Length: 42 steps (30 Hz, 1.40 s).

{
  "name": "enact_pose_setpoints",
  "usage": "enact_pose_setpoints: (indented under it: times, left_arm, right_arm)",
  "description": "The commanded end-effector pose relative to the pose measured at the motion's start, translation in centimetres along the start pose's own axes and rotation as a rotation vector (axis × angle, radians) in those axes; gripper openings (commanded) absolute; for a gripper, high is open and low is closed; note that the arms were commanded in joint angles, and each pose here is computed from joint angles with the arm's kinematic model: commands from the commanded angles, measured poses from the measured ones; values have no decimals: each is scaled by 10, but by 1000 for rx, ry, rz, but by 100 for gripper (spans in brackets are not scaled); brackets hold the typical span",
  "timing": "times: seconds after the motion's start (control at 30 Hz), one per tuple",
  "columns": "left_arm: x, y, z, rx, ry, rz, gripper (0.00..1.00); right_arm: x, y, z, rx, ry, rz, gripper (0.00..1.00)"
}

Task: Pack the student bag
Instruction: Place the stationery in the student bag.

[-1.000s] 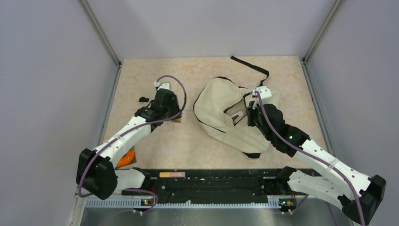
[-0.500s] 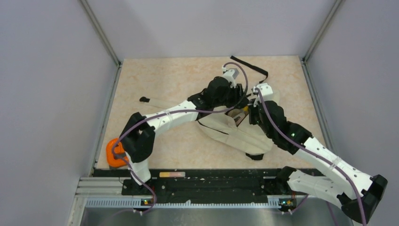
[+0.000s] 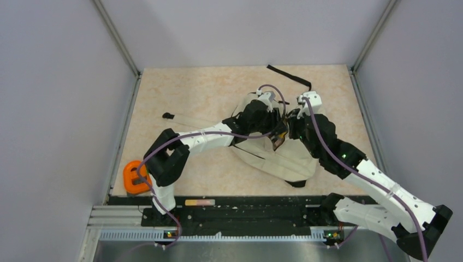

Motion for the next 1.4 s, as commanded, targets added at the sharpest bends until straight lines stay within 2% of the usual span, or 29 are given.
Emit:
enact_pose_setpoints:
  times: [0.0,0.23,0.43,0.57,0.77,1.0,1.23,1.37]
  left_arm:
    - [-25,12,10,-66,-17,-45,30]
    - [-27,10,10,-58,-39,-40,33]
    - [-21,22,6,-75,-66,46,33]
    - [-23,27,2,-105,-69,-25,38]
    - [-33,24,0,-92,-40,-157,57]
    - [-31,43,9,-136,-115,-97,72]
    - [-24,58,8,-154,-153,-27,75]
    - [-19,68,10,-162,-178,13,77]
  right_arm:
    - [6,5,21,-84,-57,26,0]
    - [5,5,22,-89,-57,13,0]
    - [3,5,18,-79,-50,3,0]
    - [0,3,10,-49,-37,-14,0]
    - [-2,1,0,-20,-42,-28,13]
    - [-6,3,-7,7,-43,-46,31]
    - [-10,5,-16,38,-30,-47,49]
    - [-9,6,-20,66,3,-1,55]
Point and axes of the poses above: each gripper's point midway between its finger pads, its own y axis back along the fingers, its own x axis along the line the jaws close on, z = x × y, the point moved 10 cm from there along y, back along the fingers, and after that the axes turned 12 degrees about -y, right-handed, at the moved point
